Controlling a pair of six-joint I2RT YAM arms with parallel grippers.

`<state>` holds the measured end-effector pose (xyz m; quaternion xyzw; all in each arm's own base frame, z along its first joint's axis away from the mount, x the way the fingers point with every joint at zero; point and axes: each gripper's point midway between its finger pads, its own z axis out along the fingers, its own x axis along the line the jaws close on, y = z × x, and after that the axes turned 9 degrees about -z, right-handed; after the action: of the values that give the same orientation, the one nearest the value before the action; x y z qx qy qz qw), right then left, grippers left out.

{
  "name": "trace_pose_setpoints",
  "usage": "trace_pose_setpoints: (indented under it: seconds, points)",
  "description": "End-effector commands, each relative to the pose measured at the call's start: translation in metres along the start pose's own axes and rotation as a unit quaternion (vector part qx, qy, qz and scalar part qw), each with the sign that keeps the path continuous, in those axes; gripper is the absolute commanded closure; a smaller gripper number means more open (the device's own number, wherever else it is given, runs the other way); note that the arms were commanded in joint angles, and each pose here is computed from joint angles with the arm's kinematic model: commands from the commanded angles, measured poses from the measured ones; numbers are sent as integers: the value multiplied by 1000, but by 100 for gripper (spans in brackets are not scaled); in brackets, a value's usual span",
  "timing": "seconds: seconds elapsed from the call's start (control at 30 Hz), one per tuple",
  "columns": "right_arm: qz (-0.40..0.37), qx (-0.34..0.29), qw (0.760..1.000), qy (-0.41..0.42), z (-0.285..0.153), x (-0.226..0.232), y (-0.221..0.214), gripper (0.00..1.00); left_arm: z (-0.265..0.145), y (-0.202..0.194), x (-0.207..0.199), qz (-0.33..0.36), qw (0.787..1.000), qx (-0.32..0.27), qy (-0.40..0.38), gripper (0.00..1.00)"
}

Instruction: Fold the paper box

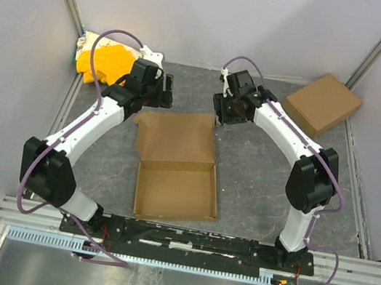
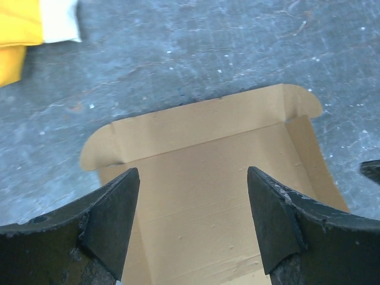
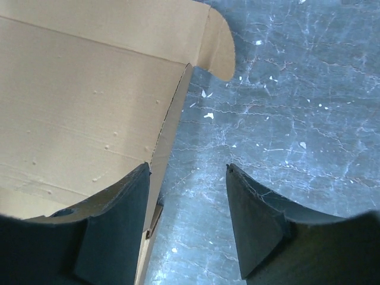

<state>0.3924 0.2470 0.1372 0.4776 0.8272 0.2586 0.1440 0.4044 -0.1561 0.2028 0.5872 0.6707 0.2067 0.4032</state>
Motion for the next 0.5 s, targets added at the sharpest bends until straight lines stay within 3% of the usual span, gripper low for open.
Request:
trace_pose_setpoints:
  seconds: [0.0,0.47]
  points:
    - [-4,16,1000,12,-8,-2,9,38,-21,0,33,33,998,14,57,20]
    - [0,91,994,58,21,11,-2,46,15,-70,64,39,984,156,79,26]
